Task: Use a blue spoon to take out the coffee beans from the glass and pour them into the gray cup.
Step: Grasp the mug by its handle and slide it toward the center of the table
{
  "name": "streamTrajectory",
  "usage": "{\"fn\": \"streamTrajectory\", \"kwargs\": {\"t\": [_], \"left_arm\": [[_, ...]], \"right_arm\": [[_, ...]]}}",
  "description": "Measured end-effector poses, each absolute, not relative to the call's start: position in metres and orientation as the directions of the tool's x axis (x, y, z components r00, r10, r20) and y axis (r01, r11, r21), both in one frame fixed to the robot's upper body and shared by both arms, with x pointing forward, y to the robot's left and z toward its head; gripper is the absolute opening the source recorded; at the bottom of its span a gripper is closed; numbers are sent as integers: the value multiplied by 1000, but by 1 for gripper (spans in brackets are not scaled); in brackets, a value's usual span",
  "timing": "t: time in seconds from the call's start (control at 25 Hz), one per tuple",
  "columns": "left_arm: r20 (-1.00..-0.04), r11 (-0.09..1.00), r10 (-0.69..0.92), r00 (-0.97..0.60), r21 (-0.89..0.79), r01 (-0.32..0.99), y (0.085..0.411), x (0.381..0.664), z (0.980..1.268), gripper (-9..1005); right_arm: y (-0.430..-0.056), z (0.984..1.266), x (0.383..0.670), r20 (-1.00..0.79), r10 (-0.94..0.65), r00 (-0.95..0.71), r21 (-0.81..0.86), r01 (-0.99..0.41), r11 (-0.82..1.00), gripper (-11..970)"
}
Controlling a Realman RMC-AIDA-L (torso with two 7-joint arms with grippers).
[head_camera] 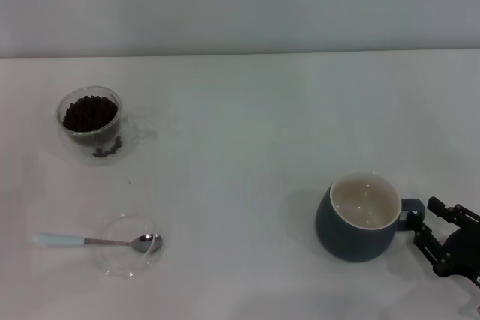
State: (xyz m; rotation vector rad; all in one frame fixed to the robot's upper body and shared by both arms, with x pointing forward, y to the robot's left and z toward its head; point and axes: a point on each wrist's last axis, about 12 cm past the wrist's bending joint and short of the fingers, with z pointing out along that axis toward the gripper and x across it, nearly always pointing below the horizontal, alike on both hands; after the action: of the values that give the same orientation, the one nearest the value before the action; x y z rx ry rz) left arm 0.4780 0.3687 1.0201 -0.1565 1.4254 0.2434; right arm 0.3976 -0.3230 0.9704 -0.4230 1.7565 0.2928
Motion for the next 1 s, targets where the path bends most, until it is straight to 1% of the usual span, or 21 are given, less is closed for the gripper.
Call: {"fn": "streamTrajectory", "kwargs": {"t": [0.16, 0.64, 1.0], "left_arm": [[-989, 966, 73, 126, 39, -257, 368, 479, 1020, 888], [-989, 966, 75, 125, 41, -254, 368, 479, 1020, 888], [-990, 966, 68, 124, 34, -257, 367, 478, 1019, 888]], "right_arm": [[-322, 971, 400, -974, -127, -185, -33, -442, 896, 430], [-314, 975, 408, -979, -129, -159, -39, -477, 878, 183], [-306, 977, 415, -980, -137, -143, -44, -516, 856, 161]]}}
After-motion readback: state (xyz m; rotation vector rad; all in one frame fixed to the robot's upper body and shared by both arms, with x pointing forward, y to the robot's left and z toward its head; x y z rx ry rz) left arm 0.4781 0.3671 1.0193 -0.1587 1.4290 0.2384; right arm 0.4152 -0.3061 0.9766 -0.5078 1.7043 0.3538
